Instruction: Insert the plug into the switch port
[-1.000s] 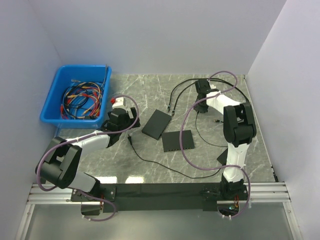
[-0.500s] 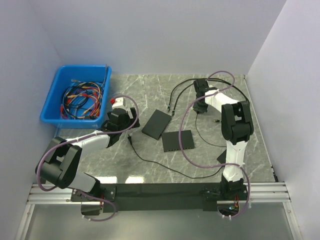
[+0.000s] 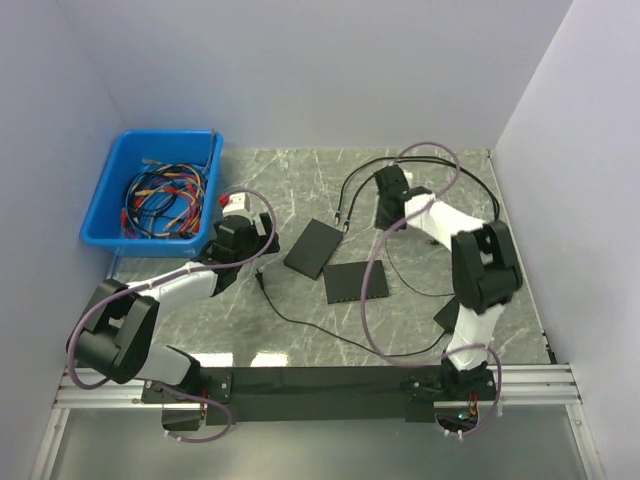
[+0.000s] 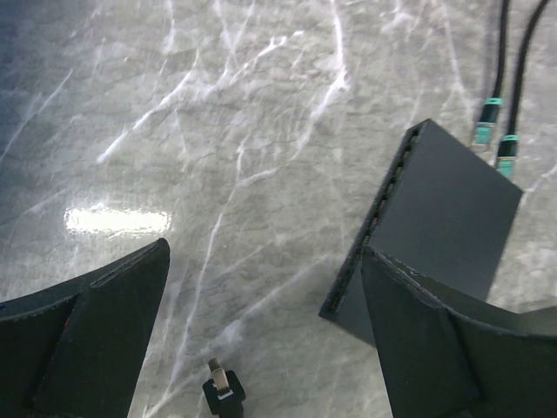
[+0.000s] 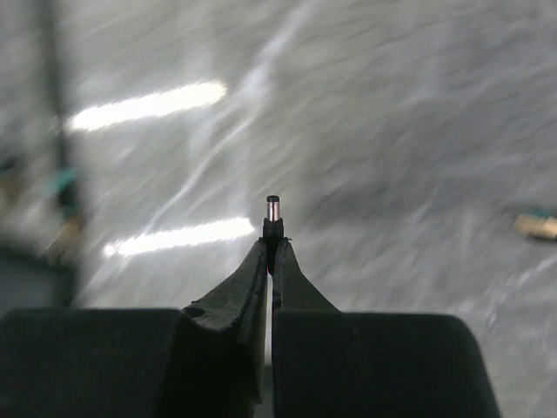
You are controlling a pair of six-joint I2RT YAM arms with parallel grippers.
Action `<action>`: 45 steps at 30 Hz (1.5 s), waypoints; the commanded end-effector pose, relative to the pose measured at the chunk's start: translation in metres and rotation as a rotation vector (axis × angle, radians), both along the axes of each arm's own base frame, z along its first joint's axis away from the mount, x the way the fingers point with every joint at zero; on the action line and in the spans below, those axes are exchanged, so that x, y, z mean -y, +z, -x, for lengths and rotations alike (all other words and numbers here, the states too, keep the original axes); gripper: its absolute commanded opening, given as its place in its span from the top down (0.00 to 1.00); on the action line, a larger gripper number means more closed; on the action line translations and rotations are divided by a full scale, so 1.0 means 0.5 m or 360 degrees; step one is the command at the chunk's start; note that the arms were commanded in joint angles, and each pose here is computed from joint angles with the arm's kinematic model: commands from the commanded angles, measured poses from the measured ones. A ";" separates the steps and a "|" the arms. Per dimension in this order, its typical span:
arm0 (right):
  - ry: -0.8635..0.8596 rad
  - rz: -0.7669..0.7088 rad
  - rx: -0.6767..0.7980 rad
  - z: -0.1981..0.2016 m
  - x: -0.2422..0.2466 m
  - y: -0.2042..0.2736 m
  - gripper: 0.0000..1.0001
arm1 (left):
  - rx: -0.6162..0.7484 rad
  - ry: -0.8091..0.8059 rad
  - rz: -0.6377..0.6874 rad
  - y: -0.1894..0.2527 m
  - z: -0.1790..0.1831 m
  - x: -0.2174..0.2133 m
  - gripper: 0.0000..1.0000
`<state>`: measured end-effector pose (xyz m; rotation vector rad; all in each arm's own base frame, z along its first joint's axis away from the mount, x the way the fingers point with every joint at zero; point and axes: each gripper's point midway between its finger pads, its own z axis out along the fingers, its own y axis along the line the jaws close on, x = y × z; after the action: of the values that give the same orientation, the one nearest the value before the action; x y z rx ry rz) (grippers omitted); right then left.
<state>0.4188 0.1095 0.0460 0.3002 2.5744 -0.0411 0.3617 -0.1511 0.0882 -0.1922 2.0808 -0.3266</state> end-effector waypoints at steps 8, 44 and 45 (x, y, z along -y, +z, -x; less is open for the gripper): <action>0.0606 -0.0266 0.0453 0.146 -0.169 0.152 1.00 | 0.0103 -0.0192 0.0182 0.088 0.004 0.053 0.01; 0.0355 0.0082 0.0040 0.274 -0.191 -0.031 1.00 | 0.0201 -0.0142 0.0176 0.131 0.031 0.023 0.01; 0.0374 0.0048 0.0042 0.289 -0.214 -0.028 1.00 | 0.0195 -0.0137 0.0172 0.129 0.031 0.022 0.01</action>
<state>0.2972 0.1692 0.0183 0.0175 2.5606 -0.1689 0.3441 -0.1662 0.1451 -0.1407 1.9877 -0.5082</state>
